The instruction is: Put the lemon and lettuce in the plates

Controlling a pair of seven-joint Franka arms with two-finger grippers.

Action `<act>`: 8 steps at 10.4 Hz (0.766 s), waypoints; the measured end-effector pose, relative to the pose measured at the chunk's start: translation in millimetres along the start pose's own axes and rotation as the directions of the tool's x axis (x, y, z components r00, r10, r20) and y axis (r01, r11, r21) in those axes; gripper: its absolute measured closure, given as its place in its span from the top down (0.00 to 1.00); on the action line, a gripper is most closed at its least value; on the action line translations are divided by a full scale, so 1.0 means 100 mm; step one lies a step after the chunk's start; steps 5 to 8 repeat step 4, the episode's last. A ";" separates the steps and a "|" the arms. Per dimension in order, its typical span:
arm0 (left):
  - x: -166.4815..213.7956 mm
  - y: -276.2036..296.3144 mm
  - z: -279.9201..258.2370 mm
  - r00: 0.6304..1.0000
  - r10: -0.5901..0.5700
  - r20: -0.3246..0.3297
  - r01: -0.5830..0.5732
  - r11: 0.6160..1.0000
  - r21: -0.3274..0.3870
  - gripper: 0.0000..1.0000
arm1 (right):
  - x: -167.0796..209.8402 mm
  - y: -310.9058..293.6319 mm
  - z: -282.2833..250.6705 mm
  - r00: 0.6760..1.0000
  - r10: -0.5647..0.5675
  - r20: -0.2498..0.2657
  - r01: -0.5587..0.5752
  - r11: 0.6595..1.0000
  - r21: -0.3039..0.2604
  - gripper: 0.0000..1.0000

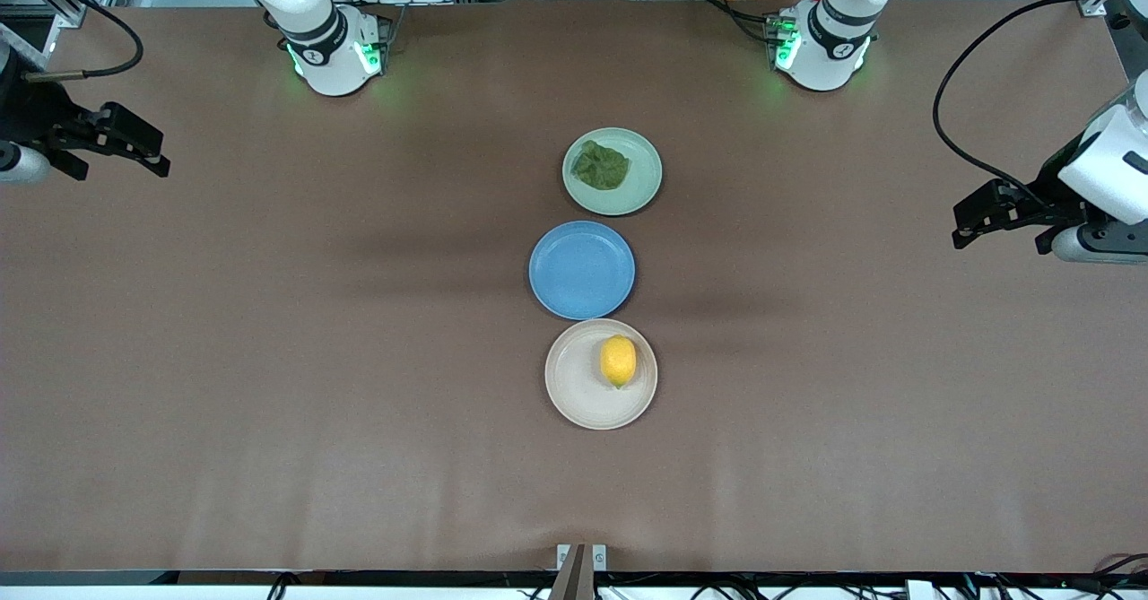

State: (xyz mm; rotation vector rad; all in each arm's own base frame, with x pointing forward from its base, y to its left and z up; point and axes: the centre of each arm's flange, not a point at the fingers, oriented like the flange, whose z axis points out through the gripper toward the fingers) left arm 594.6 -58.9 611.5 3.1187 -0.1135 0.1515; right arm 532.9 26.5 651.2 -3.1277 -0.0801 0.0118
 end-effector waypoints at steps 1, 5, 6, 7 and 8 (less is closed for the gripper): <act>0.00 0.00 0.00 1.000 0.000 0.001 0.000 1.000 0.000 1.00 | 0.00 -0.01 0.00 1.000 -0.014 0.000 0.014 1.000 0.000 1.00; 0.00 0.01 0.00 1.000 0.003 0.001 -0.003 1.000 0.000 1.00 | 0.00 -0.03 -0.01 1.000 -0.023 0.000 0.023 1.000 0.000 1.00; 0.00 0.01 0.00 1.000 0.003 0.001 -0.003 1.000 0.000 1.00 | 0.00 -0.03 -0.01 1.000 -0.023 0.000 0.023 1.000 0.000 1.00; 0.00 0.01 0.00 1.000 0.003 0.001 -0.003 1.000 0.000 1.00 | 0.00 -0.03 -0.01 1.000 -0.023 0.000 0.023 1.000 0.000 1.00; 0.00 0.01 0.00 1.000 0.003 0.001 -0.003 1.000 0.000 1.00 | 0.00 -0.03 -0.01 1.000 -0.023 0.000 0.023 1.000 0.000 1.00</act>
